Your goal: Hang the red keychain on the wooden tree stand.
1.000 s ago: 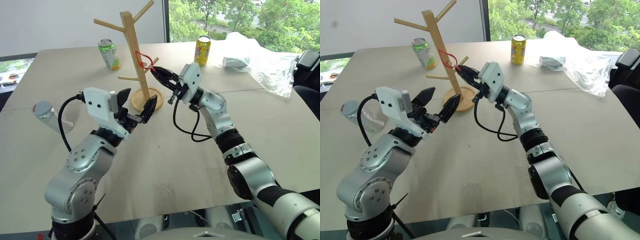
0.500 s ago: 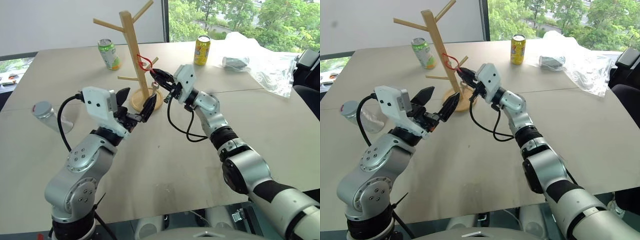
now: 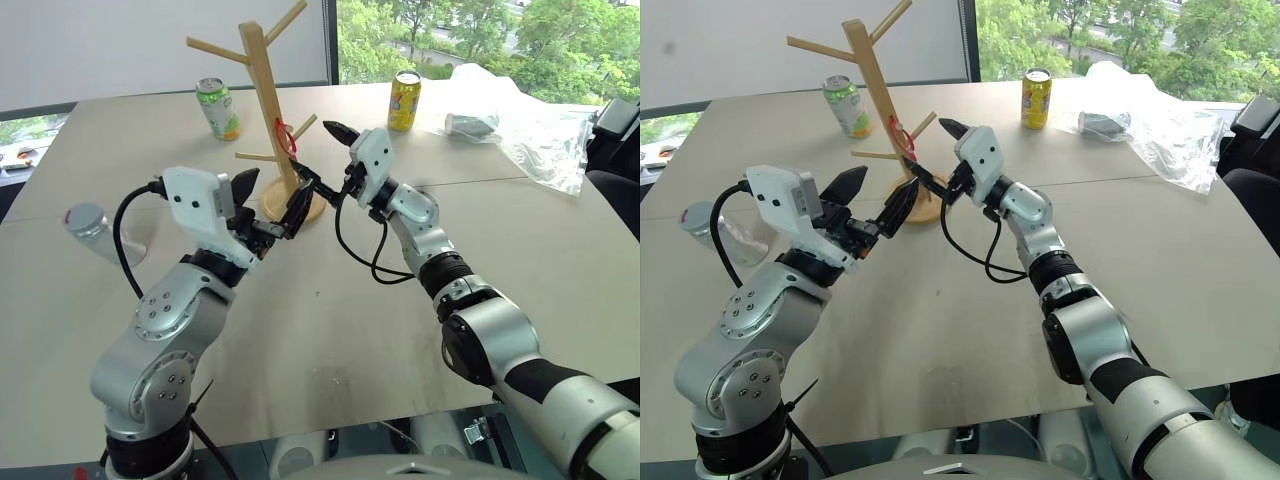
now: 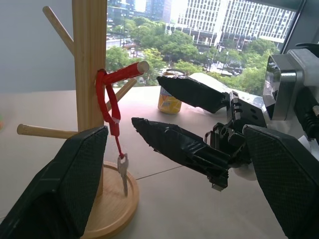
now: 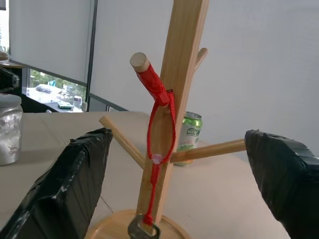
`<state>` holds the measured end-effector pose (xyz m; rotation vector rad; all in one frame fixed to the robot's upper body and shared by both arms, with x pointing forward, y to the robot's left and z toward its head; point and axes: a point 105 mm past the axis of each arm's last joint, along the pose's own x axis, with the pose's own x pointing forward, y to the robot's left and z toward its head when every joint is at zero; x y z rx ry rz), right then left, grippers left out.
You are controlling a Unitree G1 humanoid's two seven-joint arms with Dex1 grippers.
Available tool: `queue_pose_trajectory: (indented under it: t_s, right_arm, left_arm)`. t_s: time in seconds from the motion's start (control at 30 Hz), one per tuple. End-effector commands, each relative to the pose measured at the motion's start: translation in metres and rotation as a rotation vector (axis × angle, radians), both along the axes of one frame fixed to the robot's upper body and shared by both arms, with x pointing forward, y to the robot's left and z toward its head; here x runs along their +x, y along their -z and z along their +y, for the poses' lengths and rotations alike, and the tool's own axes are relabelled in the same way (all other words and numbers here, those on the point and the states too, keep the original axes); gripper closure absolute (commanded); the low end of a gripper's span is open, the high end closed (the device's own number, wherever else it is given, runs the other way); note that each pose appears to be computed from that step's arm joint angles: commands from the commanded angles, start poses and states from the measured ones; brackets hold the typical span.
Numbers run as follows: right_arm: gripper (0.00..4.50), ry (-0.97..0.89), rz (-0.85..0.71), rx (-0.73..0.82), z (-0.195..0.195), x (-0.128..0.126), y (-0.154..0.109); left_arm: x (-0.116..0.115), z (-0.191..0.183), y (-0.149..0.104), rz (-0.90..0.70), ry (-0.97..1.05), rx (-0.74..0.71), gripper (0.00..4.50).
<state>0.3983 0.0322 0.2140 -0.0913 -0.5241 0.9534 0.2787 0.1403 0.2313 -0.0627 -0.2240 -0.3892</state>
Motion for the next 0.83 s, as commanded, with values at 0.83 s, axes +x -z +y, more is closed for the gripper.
queue_pose_trajectory:
  t_s: [0.83]
  right_arm:
    - [0.05,0.614,0.29,0.117,-0.194,0.012,0.075]
  left_arm:
    - [0.032,0.099,0.086,0.054,-0.562,0.042,0.0]
